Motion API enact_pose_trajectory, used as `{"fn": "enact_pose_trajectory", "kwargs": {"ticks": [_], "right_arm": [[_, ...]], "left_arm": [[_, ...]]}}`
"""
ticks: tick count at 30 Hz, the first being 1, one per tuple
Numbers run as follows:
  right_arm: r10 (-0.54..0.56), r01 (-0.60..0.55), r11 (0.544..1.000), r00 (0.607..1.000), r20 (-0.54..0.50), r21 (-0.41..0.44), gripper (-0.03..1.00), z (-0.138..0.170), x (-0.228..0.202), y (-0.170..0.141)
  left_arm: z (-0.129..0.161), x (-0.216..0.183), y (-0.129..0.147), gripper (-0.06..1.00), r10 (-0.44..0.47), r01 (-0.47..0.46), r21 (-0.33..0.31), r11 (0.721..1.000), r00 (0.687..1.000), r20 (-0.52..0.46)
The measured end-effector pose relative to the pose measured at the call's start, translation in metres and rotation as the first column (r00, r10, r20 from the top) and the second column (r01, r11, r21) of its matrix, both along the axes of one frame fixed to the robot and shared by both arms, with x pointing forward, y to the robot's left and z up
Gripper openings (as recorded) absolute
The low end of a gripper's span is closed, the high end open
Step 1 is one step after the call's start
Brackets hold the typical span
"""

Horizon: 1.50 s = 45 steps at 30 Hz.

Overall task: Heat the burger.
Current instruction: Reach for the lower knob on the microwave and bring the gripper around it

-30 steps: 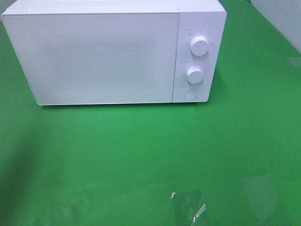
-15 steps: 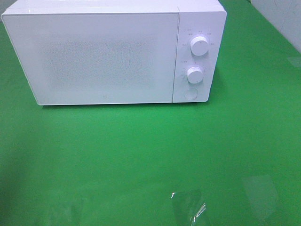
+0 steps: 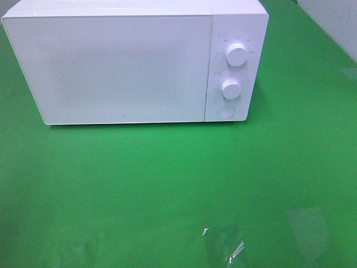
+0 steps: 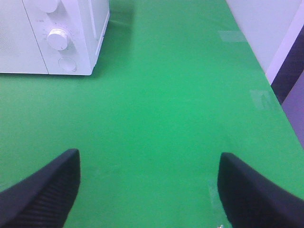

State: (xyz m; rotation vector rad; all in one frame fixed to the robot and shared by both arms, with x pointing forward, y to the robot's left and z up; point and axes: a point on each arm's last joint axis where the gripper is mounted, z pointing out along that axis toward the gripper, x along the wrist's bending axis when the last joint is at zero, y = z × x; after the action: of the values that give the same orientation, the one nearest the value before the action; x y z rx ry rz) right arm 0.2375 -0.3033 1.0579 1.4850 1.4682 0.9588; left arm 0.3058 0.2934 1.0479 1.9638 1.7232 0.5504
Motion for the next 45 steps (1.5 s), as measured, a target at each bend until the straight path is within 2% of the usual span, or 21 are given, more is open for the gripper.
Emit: {"fn": "enact_pose_trajectory", "kwargs": {"ticks": [5, 7, 21, 24, 27, 29, 30, 31, 45], "right_arm": [[0.000, 0.000, 1.000, 1.000, 0.000, 0.000, 0.76, 0.000, 0.000, 0.000], [0.000, 0.000, 1.000, 1.000, 0.000, 0.000, 0.76, 0.000, 0.000, 0.000], [0.000, 0.000, 1.000, 1.000, 0.000, 0.000, 0.76, 0.000, 0.000, 0.000], [0.000, 0.000, 1.000, 1.000, 0.000, 0.000, 0.76, 0.000, 0.000, 0.000], [0.000, 0.000, 1.000, 1.000, 0.000, 0.000, 0.76, 0.000, 0.000, 0.000], [0.000, 0.000, 1.000, 1.000, 0.000, 0.000, 0.76, 0.000, 0.000, 0.000], [0.000, 0.000, 1.000, 1.000, 0.000, 0.000, 0.76, 0.000, 0.000, 0.000], [0.000, 0.000, 1.000, 1.000, 0.000, 0.000, 0.76, 0.000, 0.000, 0.000], [0.000, 0.000, 1.000, 1.000, 0.000, 0.000, 0.76, 0.000, 0.000, 0.000]], "left_arm": [[-0.001, -0.013, 0.001, 0.99, 0.001, -0.001, 0.002, 1.000, 0.998, 0.067], [0.002, -0.024, 0.001, 0.99, 0.001, -0.001, -0.001, 1.000, 0.990, 0.138], [0.007, -0.044, 0.002, 0.99, 0.002, -0.001, -0.005, 1.000, 0.964, 0.268], [0.008, -0.054, 0.002, 0.99, 0.002, 0.001, -0.010, 1.000, 0.945, 0.328], [0.008, -0.056, 0.002, 0.99, 0.002, 0.001, -0.011, 1.000, 0.940, 0.342], [0.009, -0.068, 0.002, 0.99, 0.003, 0.002, -0.013, 1.000, 0.911, 0.412], [0.009, -0.068, 0.002, 0.99, 0.003, 0.002, -0.013, 1.000, 0.911, 0.412], [0.008, -0.074, 0.003, 0.99, 0.004, 0.003, -0.014, 1.000, 0.896, 0.445], [0.008, -0.076, 0.003, 0.99, 0.004, 0.004, -0.017, 1.000, 0.889, 0.459]]}}
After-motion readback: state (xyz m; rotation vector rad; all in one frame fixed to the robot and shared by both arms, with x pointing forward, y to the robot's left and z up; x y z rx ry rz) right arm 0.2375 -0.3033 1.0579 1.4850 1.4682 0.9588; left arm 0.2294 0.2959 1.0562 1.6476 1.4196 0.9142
